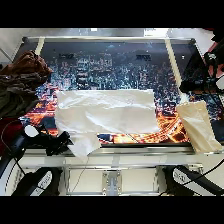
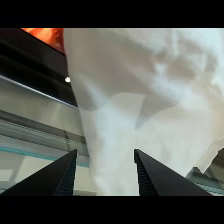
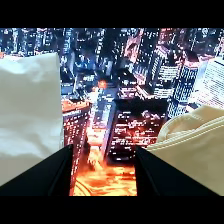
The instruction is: Fold the shirts.
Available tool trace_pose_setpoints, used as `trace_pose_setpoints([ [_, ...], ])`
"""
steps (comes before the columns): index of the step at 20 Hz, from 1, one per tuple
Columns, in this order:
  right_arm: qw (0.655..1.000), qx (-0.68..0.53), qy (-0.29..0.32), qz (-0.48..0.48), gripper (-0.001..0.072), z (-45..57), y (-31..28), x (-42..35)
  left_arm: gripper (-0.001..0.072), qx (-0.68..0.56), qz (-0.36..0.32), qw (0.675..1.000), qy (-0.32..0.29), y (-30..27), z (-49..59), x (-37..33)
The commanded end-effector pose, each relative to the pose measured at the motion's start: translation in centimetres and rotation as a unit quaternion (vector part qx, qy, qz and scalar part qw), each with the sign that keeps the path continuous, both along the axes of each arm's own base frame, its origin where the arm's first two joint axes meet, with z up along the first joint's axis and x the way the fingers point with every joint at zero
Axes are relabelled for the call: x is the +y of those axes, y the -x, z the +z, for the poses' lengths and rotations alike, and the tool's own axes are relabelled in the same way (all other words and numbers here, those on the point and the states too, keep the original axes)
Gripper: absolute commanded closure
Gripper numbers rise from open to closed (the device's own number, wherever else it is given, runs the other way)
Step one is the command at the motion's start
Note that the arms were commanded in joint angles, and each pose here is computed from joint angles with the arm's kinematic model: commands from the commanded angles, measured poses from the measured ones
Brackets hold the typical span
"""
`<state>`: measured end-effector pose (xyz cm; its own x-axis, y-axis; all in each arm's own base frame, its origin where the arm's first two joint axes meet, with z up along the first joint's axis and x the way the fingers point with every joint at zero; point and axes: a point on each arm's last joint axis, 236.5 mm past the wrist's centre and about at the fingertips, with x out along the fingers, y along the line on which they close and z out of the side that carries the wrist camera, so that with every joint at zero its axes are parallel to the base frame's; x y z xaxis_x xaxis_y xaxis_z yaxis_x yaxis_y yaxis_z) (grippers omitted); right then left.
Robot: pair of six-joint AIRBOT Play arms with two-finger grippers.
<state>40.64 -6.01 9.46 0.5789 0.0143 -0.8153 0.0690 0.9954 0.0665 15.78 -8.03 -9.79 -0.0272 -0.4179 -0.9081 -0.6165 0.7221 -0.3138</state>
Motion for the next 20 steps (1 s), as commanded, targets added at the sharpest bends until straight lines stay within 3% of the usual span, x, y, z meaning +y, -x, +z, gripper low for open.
trace_pose_setpoints([
  [1, 1.000, -0.003, -0.006, 0.001, 0.0254, 0.1, -0.1, 0.3, 0.0307, -0.002, -0.001, 1.000, 0.005, -0.5, -0.5, -0.2],
  [2, 1.000, -0.004, -0.011, 0.001, 0.0254, 0.2, -0.1, 0.5, 0.0363, 0.001, -0.001, 1.000, 0.005, -0.4, -0.6, -0.2],
  [5, 1.000, 0.005, -0.024, 0.004, 0.0254, 0.0, 0.2, 1.0, 0.0378, 0.002, -0.010, 1.000, 0.013, -0.5, -1.0, -0.5],
  [6, 0.999, 0.018, -0.027, 0.007, 0.0255, -0.4, 0.7, 1.2, 0.0450, -0.002, -0.013, 1.000, 0.020, -0.7, -1.0, -0.8],
  [7, 0.999, 0.034, -0.030, 0.010, 0.0255, -0.8, 1.4, 1.4, 0.0633, -0.011, -0.023, 0.999, 0.025, -0.9, -0.9, -1.0],
  [8, 0.998, 0.056, -0.037, 0.013, 0.0254, -1.3, 2.3, 1.7, 0.0696, -0.018, -0.031, 0.999, 0.025, -1.0, -1.0, -0.9],
  [11, 0.980, 0.173, -0.093, 0.025, 0.0254, -6.1, 7.5, 4.1, 0.0696, -0.024, -0.041, 0.999, 0.024, -1.1, -1.0, -0.9],
  [15, 0.928, 0.256, -0.268, -0.034, 0.0187, -13.9, 13.3, 8.2, 0.0696, -0.029, -0.057, 0.997, 0.045, -0.9, -0.5, -1.7],
  [17, 0.900, 0.308, -0.305, -0.049, 0.0089, -16.3, 16.6, 9.7, 0.0696, -0.038, -0.050, 0.996, 0.063, -1.4, -0.1, -2.5],
  [20, 0.876, 0.325, -0.350, -0.073, 0.0088, -18.1, 18.4, 11.9, 0.0696, -0.057, -0.050, 0.993, 0.088, -2.1, 0.6, -3.5],
])
